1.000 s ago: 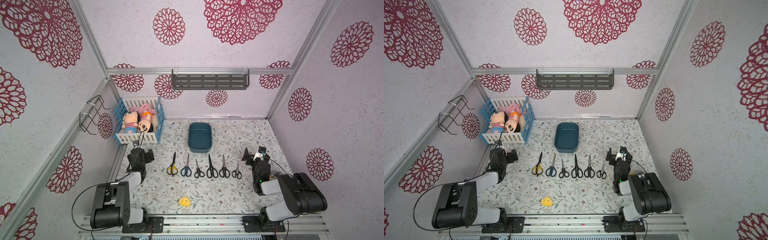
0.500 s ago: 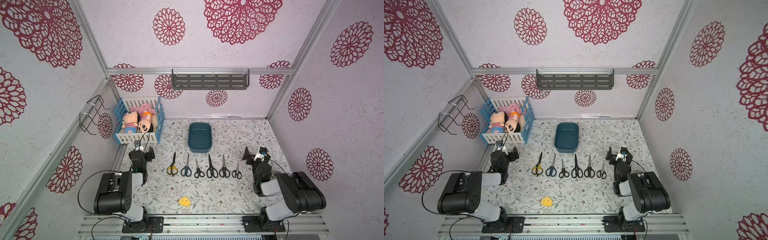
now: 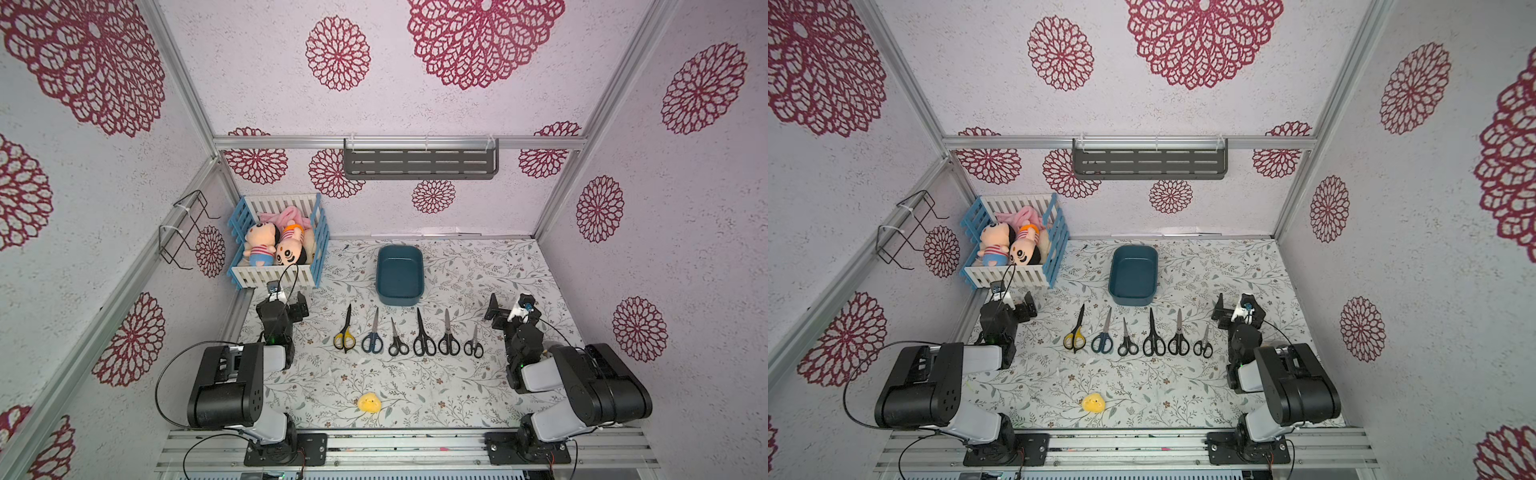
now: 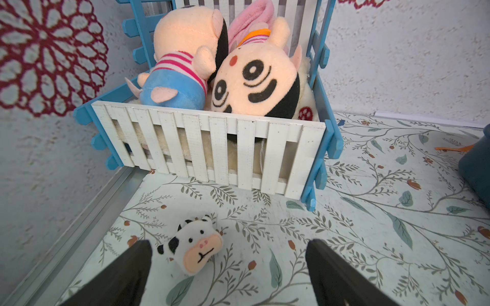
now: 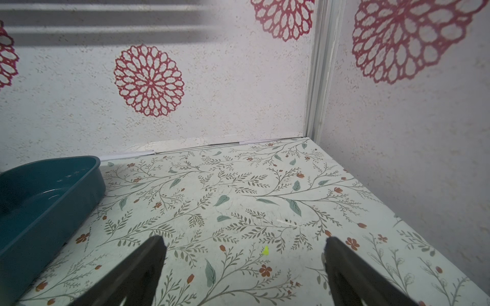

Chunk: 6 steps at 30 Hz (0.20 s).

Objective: Take the scissors out of the storage box
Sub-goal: Reset both arms

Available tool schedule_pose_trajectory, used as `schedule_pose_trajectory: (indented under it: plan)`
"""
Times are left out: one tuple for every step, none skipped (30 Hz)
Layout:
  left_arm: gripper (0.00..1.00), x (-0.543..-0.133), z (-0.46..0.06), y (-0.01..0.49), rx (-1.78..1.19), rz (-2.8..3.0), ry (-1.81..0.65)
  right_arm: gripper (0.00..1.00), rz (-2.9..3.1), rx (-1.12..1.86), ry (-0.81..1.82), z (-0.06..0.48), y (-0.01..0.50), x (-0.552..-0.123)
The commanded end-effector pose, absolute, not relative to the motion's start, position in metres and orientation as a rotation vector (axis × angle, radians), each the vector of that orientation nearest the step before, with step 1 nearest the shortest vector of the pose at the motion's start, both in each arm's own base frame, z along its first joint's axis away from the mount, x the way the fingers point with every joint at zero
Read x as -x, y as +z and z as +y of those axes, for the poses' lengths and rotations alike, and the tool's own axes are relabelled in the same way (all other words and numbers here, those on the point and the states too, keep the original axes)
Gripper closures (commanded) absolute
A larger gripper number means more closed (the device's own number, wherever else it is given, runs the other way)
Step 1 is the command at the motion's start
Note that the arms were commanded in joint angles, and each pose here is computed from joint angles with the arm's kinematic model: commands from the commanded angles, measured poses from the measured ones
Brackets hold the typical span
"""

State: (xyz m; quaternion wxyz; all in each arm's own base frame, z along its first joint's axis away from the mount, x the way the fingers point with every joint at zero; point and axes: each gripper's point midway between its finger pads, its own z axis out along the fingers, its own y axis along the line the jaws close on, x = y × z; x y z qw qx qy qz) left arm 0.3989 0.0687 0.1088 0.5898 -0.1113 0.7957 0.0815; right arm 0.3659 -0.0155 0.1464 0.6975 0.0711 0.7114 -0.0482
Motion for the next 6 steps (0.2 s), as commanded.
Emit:
schedule_pose_trajectory:
  plan:
    - [0.03, -0.4056, 0.0725, 0.1180, 0.264, 1.822, 0.186, 0.01, 1.541, -0.145, -0.104, -0.0146, 0.1589, -0.3678]
    - [0.03, -0.4060, 0.0725, 0.1174, 0.264, 1.825, 0.185, 0.01, 1.540, -0.145, -0.105, -0.0145, 0.1590, -0.3680]
    - [0.03, -0.4061, 0.0726, 0.1179, 0.265, 1.823, 0.183, 0.01, 1.541, -0.145, -0.106, -0.0147, 0.1589, -0.3684]
    - [0.03, -0.4049, 0.0724, 0.1185, 0.264, 1.820, 0.183, 0.01, 1.541, -0.145, -0.106, -0.0147, 0.1589, -0.3684]
    - [0.03, -0.4035, 0.0730, 0.1196, 0.267, 1.816, 0.186, 0.01, 1.541, -0.146, -0.107, -0.0148, 0.1590, -0.3684]
    - [0.03, -0.4029, 0.0732, 0.1190, 0.269, 1.819, 0.186, 0.01, 1.541, -0.146, -0.107, -0.0148, 0.1588, -0.3680]
